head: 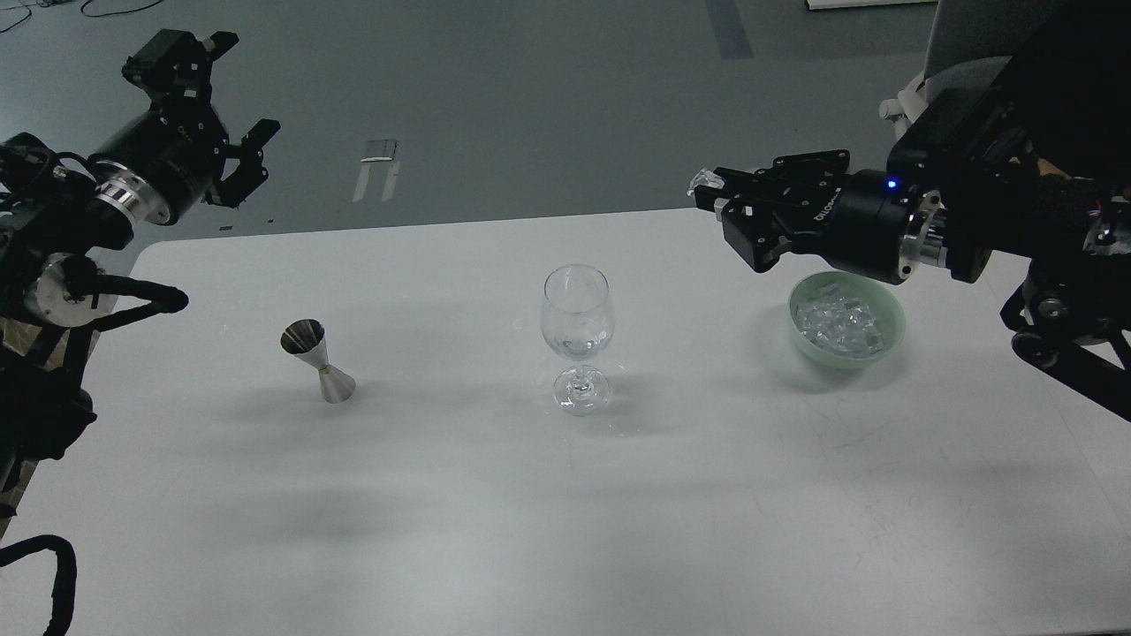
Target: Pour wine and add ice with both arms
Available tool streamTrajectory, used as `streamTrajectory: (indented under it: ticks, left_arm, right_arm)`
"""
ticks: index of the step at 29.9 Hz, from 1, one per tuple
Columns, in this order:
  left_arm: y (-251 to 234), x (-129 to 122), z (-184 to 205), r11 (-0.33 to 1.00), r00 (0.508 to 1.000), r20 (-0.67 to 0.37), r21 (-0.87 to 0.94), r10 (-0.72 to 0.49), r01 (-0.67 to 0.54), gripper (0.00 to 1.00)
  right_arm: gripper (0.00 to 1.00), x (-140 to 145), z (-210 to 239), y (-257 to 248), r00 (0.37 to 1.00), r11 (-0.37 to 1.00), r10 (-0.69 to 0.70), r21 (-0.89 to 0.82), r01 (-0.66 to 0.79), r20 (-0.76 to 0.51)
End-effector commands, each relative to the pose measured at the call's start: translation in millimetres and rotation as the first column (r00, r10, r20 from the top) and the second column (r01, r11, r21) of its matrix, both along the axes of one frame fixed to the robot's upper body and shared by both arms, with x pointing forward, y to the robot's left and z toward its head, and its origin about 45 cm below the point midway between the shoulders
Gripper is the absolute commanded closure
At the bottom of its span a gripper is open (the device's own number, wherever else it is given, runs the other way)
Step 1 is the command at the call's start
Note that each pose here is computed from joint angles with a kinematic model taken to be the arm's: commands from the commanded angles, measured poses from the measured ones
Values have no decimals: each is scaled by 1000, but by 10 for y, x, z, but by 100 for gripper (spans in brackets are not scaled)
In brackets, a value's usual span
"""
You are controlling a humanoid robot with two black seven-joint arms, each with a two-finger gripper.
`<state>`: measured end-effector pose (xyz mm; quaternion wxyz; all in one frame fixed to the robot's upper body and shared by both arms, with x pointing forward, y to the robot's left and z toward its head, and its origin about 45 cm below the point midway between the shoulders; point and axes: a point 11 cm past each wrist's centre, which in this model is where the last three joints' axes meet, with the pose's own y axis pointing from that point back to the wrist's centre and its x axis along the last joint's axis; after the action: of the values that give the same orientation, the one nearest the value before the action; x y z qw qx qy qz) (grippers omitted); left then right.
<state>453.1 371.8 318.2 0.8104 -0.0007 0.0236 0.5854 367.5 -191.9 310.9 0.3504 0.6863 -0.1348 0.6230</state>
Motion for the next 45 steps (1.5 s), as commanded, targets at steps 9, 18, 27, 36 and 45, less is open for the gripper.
streamTrajectory:
  ticks: [9,18,27,36,45]
  left_arm:
    - [8,-7,-20,1000,1000,-5,0,3,-3,2]
    - [2,-6,-23,1000,1000,-5,-1,2,-2,2]
    - [-1,-5,-23,1000,1000,-4,-3,2,-2,2]
    - [3,-3,-13,1000,1000,-2,-2,2,-2,2]
    - [3,-3,-12,1000,1000,-2,-3,2,-2,2]
  right_arm:
    - [91,-131,-162,635,990,990,138,-30,-139,-25]
    - [90,-154,-180,807,984,982,176,-62,-178,-40]
    - [87,-154,-235,803,983,981,172,-82,-177,-67]
    - [86,-128,-282,827,983,982,165,-79,-171,-78]
    - [83,-120,-317,837,983,983,161,-80,-168,-89]
